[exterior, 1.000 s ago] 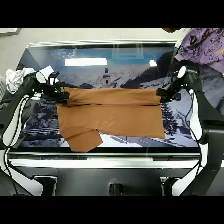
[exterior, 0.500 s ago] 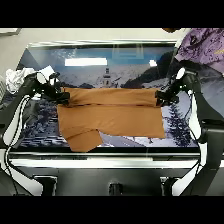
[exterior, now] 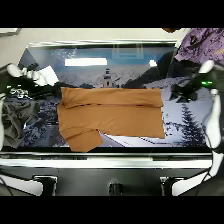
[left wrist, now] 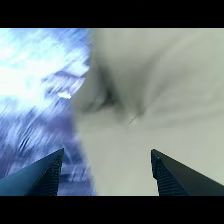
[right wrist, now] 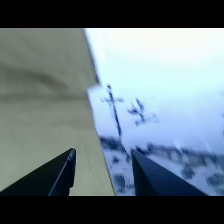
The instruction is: Fold the clothes and pants, and hang the long-sleeved shirts on hangers.
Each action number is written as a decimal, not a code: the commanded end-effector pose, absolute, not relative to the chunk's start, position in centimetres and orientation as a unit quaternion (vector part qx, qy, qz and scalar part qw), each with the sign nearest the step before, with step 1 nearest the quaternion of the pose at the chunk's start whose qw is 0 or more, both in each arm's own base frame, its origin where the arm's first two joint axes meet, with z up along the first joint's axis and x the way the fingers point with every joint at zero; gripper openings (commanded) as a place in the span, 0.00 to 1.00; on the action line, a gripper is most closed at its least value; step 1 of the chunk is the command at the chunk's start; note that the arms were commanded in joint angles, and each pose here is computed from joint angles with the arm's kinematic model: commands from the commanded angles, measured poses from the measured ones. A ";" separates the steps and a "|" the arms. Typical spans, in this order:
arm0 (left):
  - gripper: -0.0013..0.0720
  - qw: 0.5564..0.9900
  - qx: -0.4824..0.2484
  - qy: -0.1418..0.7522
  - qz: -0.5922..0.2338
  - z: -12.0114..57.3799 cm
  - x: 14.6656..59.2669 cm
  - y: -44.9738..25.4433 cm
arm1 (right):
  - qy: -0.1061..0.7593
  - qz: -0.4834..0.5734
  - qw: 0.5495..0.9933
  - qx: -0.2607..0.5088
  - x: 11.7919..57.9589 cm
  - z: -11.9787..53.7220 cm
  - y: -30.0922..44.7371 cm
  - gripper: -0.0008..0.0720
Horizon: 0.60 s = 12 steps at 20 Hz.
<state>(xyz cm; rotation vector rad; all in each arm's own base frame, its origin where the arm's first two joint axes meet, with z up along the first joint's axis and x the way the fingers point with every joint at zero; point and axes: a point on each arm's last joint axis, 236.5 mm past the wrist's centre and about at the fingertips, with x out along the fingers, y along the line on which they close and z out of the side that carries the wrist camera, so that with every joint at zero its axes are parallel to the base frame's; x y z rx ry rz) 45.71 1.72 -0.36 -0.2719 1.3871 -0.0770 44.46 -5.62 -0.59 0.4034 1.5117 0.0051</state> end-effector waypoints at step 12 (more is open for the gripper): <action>0.86 0.646 -0.376 0.659 -0.083 -7.3 21.6 -8.7 | 0.647 0.076 0.628 0.426 33.2 -2.7 -2.1 0.59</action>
